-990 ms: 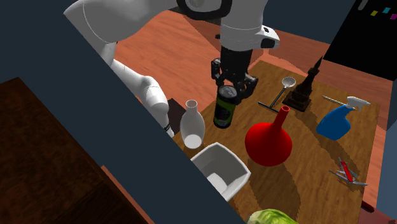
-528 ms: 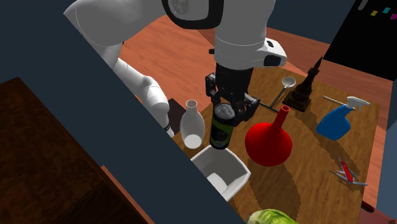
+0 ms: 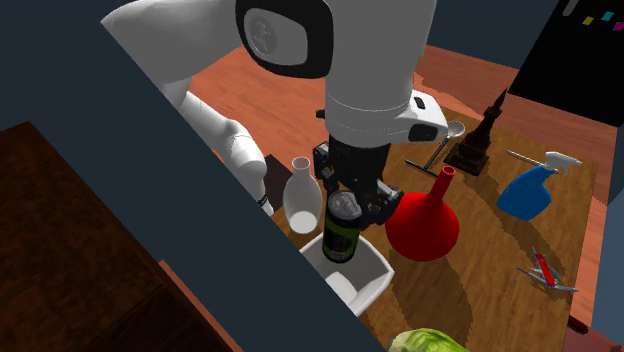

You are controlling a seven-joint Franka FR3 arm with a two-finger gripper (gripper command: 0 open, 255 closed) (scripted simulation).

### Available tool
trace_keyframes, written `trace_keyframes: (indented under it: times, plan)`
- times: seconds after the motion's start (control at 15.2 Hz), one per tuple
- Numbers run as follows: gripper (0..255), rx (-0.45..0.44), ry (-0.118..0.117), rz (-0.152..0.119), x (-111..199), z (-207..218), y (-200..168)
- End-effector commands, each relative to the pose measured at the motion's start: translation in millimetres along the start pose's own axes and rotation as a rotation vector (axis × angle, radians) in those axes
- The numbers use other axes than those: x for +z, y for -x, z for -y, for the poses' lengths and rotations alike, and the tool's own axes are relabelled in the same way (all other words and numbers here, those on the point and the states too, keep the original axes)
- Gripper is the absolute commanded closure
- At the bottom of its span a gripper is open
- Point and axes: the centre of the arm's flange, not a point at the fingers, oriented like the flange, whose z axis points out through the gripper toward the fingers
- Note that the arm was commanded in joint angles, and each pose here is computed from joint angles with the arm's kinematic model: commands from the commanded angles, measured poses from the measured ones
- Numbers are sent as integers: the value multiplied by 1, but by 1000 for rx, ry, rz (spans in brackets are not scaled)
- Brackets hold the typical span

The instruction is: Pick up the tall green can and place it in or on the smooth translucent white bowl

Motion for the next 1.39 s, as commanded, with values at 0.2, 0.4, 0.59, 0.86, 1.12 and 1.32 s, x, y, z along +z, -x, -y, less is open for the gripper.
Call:
trace_keyframes:
  times: [0.2,0.4,0.59,0.86,1.12,1.32]
  plan:
    - [255,0,1,0,26,-1,0]
    - [255,0,1,0,42,0,0]
    - [255,0,1,0,58,0,0]
    - [255,0,1,0,79,0,0]
    - [255,0,1,0,95,0,0]
    - [255,0,1,0,95,0,0]
